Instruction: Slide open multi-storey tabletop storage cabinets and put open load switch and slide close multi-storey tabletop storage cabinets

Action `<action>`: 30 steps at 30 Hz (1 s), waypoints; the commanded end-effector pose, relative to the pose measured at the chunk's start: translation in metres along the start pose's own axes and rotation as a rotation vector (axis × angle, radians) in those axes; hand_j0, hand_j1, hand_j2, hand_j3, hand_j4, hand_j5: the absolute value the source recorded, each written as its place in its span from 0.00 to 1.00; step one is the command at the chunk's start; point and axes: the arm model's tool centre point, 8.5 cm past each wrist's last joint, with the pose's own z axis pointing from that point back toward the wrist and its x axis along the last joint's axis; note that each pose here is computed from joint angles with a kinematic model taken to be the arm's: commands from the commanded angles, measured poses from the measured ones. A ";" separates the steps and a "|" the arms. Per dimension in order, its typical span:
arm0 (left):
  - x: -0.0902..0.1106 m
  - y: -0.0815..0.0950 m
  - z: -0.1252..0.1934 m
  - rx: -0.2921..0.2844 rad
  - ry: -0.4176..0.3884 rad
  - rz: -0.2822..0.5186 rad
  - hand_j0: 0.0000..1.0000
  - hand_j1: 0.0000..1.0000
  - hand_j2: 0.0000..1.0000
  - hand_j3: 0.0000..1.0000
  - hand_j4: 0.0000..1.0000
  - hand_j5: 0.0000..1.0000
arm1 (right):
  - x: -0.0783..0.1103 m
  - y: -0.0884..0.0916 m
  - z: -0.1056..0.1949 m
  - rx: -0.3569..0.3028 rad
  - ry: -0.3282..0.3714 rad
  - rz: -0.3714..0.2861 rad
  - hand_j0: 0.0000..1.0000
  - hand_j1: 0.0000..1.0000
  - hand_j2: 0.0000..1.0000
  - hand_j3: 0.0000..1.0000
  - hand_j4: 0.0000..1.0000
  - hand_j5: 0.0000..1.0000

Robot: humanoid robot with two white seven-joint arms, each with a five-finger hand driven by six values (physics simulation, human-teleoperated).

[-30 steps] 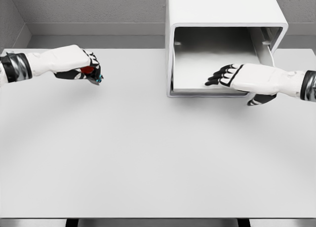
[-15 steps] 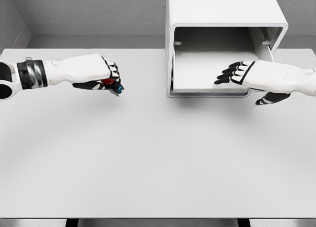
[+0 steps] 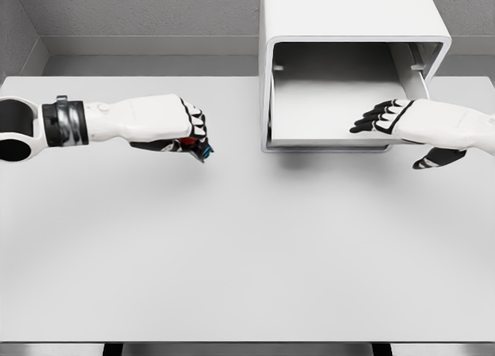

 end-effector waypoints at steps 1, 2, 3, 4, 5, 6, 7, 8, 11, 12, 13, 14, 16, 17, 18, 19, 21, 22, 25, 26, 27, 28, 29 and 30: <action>0.002 0.003 -0.002 0.009 -0.009 0.000 0.39 0.39 0.39 0.39 0.39 0.39 | 0.001 -0.001 0.005 0.007 -0.012 0.013 1.00 1.00 1.00 1.00 1.00 1.00; 0.002 0.007 -0.003 0.011 -0.009 -0.009 0.39 0.39 0.39 0.39 0.39 0.39 | 0.002 0.000 0.003 0.012 -0.017 0.013 1.00 1.00 1.00 1.00 1.00 1.00; 0.001 0.012 -0.003 0.016 -0.010 -0.018 0.39 0.39 0.39 0.39 0.39 0.39 | 0.004 0.000 0.002 0.010 -0.037 0.019 1.00 1.00 1.00 1.00 1.00 1.00; 0.001 0.014 -0.003 0.017 -0.009 -0.023 0.39 0.39 0.39 0.39 0.39 0.39 | 0.005 0.001 0.000 0.009 -0.043 0.019 1.00 1.00 1.00 1.00 1.00 1.00; 0.003 0.018 -0.004 0.023 -0.017 -0.031 0.39 0.39 0.39 0.39 0.39 0.39 | 0.006 0.001 -0.001 0.010 -0.047 0.018 1.00 1.00 1.00 1.00 1.00 1.00; 0.007 0.022 -0.005 0.029 -0.031 -0.039 0.39 0.39 0.39 0.39 0.39 0.39 | 0.007 0.001 -0.001 0.010 -0.056 0.023 1.00 1.00 1.00 1.00 1.00 1.00; 0.008 0.024 -0.006 0.034 -0.034 -0.042 0.39 0.39 0.39 0.39 0.39 0.39 | 0.008 0.007 -0.003 0.022 -0.064 0.014 1.00 1.00 1.00 1.00 1.00 1.00; 0.008 0.026 -0.006 0.036 -0.034 -0.045 0.39 0.39 0.39 0.39 0.39 0.39 | 0.009 0.011 -0.004 0.031 -0.067 0.007 1.00 1.00 1.00 1.00 1.00 1.00; 0.011 0.031 -0.007 0.046 -0.045 -0.053 0.39 0.39 0.39 0.39 0.39 0.39 | 0.010 0.016 -0.004 0.039 -0.074 0.000 1.00 1.00 1.00 1.00 1.00 1.00; 0.011 0.033 -0.007 0.046 -0.044 -0.057 0.39 0.39 0.39 0.39 0.39 0.39 | 0.011 0.016 -0.004 0.040 -0.084 0.005 1.00 1.00 1.00 1.00 1.00 1.00; 0.011 0.033 -0.007 0.048 -0.044 -0.059 0.39 0.39 0.39 0.39 0.39 0.39 | 0.013 0.015 -0.002 0.038 -0.106 0.020 1.00 1.00 1.00 1.00 1.00 1.00; 0.011 0.036 -0.007 0.050 -0.044 -0.063 0.39 0.39 0.39 0.39 0.39 0.39 | 0.013 0.014 0.000 0.039 -0.104 0.023 1.00 1.00 1.00 1.00 1.00 1.00; 0.013 0.037 -0.008 0.054 -0.053 -0.064 0.39 0.39 0.39 0.39 0.39 0.39 | 0.012 0.010 0.003 0.035 -0.096 0.031 1.00 1.00 1.00 1.00 1.00 1.00; 0.013 0.040 -0.008 0.056 -0.053 -0.070 0.39 0.39 0.39 0.39 0.39 0.39 | 0.011 0.006 0.006 0.024 -0.090 0.038 1.00 1.00 1.00 1.00 1.00 1.00; 0.014 0.040 -0.008 0.056 -0.055 -0.070 0.39 0.39 0.39 0.39 0.39 0.39 | 0.010 0.003 0.007 0.015 -0.085 0.042 1.00 1.00 1.00 1.00 1.00 1.00; 0.014 0.042 -0.007 0.058 -0.055 -0.074 0.39 0.39 0.39 0.39 0.39 0.39 | 0.008 -0.004 0.010 -0.006 -0.076 0.051 1.00 1.00 1.00 1.00 1.00 1.00; 0.014 0.042 -0.008 0.058 -0.056 -0.075 0.39 0.39 0.39 0.39 0.39 0.39 | 0.008 -0.007 0.011 -0.017 -0.073 0.054 1.00 1.00 1.00 1.00 1.00 1.00; 0.014 0.043 -0.008 0.058 -0.056 -0.076 0.39 0.39 0.39 0.39 0.39 0.39 | 0.007 -0.010 0.013 -0.025 -0.069 0.058 1.00 1.00 1.00 1.00 1.00 1.00; 0.015 0.043 -0.008 0.060 -0.060 -0.076 0.39 0.39 0.39 0.39 0.39 0.39 | 0.004 -0.016 0.022 -0.044 -0.060 0.045 1.00 1.00 1.00 1.00 1.00 1.00; 0.016 0.043 -0.009 0.060 -0.062 -0.076 0.39 0.39 0.39 0.39 0.39 0.39 | 0.003 -0.019 0.025 -0.052 -0.055 0.048 1.00 1.00 1.00 1.00 1.00 1.00; 0.016 0.043 -0.009 0.060 -0.062 -0.076 0.39 0.39 0.39 0.39 0.39 0.39 | 0.004 -0.019 0.023 -0.058 -0.062 0.042 1.00 1.00 1.00 1.00 1.00 1.00; 0.016 0.043 -0.009 0.060 -0.062 -0.076 0.39 0.39 0.39 0.39 0.39 0.39 | 0.007 -0.016 0.017 -0.057 -0.077 0.035 1.00 1.00 1.00 1.00 1.00 1.00; 0.016 0.043 -0.009 0.060 -0.062 -0.075 0.39 0.39 0.39 0.39 0.39 0.39 | 0.008 -0.013 0.013 -0.047 -0.085 0.030 1.00 1.00 1.00 1.00 1.00 1.00; 0.016 0.043 -0.009 0.060 -0.063 -0.075 0.39 0.39 0.39 0.39 0.39 0.39 | 0.010 -0.006 0.012 -0.029 -0.092 0.019 1.00 1.00 1.00 1.00 1.00 1.00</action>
